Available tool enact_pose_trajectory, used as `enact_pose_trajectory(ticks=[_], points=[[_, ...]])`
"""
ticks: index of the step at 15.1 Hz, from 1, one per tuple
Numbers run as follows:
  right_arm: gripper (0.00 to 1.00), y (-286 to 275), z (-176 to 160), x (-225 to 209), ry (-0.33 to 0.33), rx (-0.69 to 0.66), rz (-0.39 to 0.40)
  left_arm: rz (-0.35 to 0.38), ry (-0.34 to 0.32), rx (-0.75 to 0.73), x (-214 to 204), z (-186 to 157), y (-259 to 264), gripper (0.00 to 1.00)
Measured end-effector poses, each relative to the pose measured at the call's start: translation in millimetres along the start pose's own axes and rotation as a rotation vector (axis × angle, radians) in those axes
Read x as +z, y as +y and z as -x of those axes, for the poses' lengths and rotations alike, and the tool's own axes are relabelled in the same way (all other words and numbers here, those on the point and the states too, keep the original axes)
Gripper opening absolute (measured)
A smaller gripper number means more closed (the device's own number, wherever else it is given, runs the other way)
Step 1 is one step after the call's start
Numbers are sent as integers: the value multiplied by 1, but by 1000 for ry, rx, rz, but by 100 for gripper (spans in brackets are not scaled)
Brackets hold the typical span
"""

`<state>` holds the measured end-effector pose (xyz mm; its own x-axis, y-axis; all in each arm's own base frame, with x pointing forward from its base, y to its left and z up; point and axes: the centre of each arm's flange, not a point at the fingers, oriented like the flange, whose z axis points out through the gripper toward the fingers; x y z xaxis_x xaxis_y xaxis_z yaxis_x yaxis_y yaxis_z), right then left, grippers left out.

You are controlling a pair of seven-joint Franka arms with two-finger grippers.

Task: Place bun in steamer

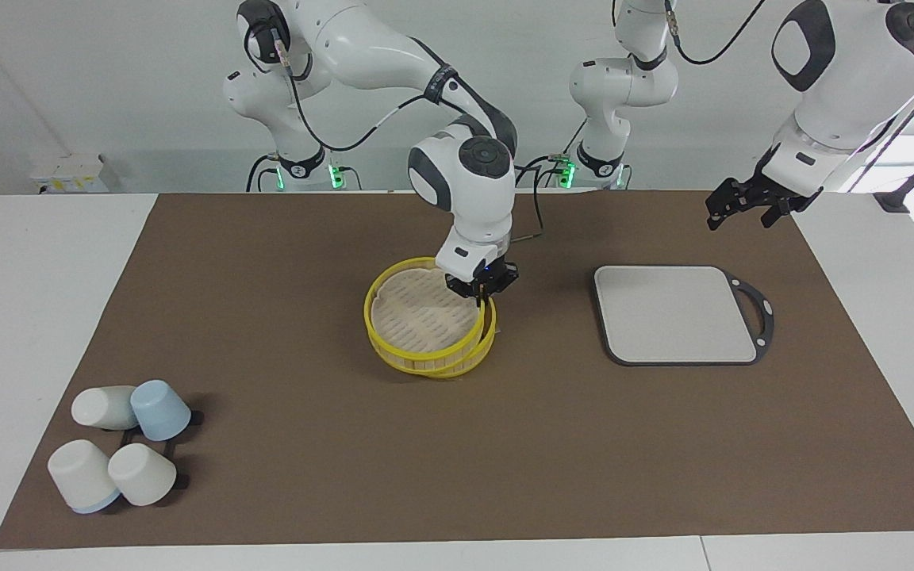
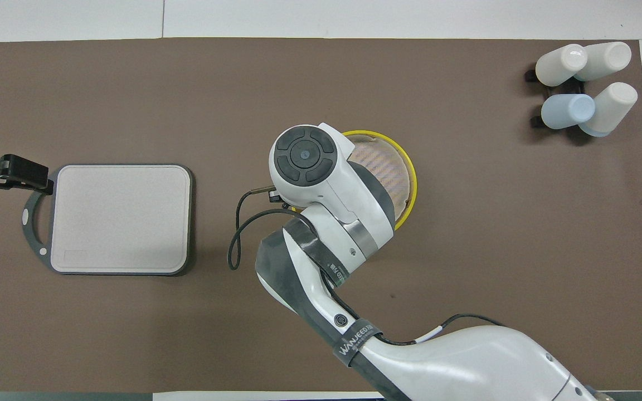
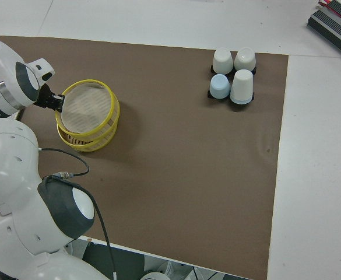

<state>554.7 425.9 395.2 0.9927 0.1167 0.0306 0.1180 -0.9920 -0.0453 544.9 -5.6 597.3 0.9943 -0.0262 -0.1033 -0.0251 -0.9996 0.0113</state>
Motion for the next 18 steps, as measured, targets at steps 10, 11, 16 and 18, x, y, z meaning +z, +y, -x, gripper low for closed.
enact_pose_trajectory(ticks=[10, 11, 16, 18], points=[[9, -18, 11, -2, -5, 104, -63, 3, 2, 43, -21, 22, 2, 100], [9, -18, 11, -2, -5, 104, -63, 3, 1, 44, -21, 22, 3, 100], [9, -16, 11, 6, 6, 108, -71, 2, 1, 59, -21, 22, 8, 100], [12, -16, 11, 6, 6, 109, -72, 2, 1, 58, -21, 22, 8, 100]])
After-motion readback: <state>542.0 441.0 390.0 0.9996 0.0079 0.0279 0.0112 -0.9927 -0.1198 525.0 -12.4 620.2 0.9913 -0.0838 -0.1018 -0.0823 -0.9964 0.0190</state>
